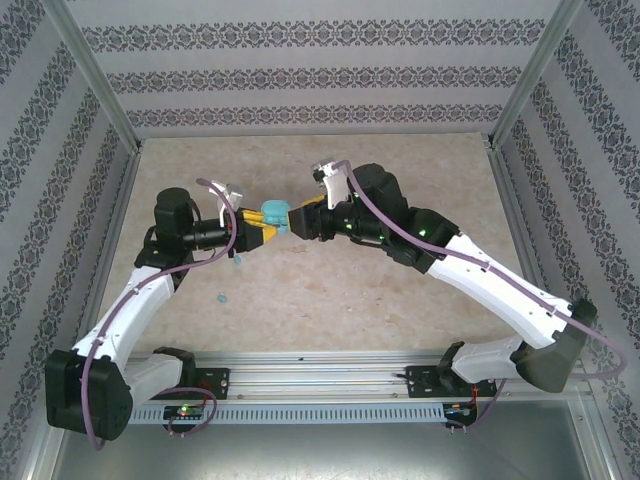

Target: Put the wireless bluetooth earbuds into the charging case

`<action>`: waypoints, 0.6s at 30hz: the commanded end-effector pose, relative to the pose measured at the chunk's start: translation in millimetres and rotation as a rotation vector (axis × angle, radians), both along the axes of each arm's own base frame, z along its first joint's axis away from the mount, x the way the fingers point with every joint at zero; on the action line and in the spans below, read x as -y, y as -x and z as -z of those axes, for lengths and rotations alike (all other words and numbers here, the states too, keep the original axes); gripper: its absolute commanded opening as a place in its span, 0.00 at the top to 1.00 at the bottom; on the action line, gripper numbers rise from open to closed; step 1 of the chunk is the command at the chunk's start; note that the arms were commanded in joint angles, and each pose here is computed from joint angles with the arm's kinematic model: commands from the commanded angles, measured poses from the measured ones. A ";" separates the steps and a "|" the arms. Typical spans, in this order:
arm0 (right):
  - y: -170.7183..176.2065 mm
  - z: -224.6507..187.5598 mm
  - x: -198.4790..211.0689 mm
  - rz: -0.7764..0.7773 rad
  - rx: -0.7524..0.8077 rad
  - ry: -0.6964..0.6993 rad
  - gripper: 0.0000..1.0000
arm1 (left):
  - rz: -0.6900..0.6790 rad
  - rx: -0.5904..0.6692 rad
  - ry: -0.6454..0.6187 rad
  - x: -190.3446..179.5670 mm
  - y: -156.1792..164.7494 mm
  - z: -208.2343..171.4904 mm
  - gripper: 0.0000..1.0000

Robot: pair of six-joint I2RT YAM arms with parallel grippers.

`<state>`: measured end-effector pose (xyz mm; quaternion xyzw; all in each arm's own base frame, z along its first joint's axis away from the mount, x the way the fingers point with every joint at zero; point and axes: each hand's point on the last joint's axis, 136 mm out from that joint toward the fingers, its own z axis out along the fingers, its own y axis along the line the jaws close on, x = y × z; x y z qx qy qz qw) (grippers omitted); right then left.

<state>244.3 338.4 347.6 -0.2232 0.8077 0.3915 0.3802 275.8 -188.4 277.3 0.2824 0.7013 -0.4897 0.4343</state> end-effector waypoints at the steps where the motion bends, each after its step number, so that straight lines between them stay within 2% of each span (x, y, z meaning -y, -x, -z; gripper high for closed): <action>1: 6.3 14.2 -1.9 0.073 -0.093 0.017 0.51 | -0.055 0.007 -0.033 -10.8 -11.7 1.9 0.88; 6: 18.0 47.1 -12.0 0.122 -0.144 0.079 0.51 | -0.107 -0.010 -0.045 -19.5 -26.0 8.4 0.88; 10: 32.1 89.6 -29.1 0.159 -0.221 0.129 0.54 | -0.181 -0.042 -0.054 -31.4 -45.1 14.6 0.88; 14: 44.4 128.6 -52.9 0.201 -0.325 0.109 0.55 | -0.239 -0.057 -0.055 -41.3 -64.4 14.0 0.88; 18: 54.1 153.0 -85.5 0.195 -0.357 0.103 0.56 | -0.297 -0.062 -0.064 -50.6 -83.1 12.2 0.88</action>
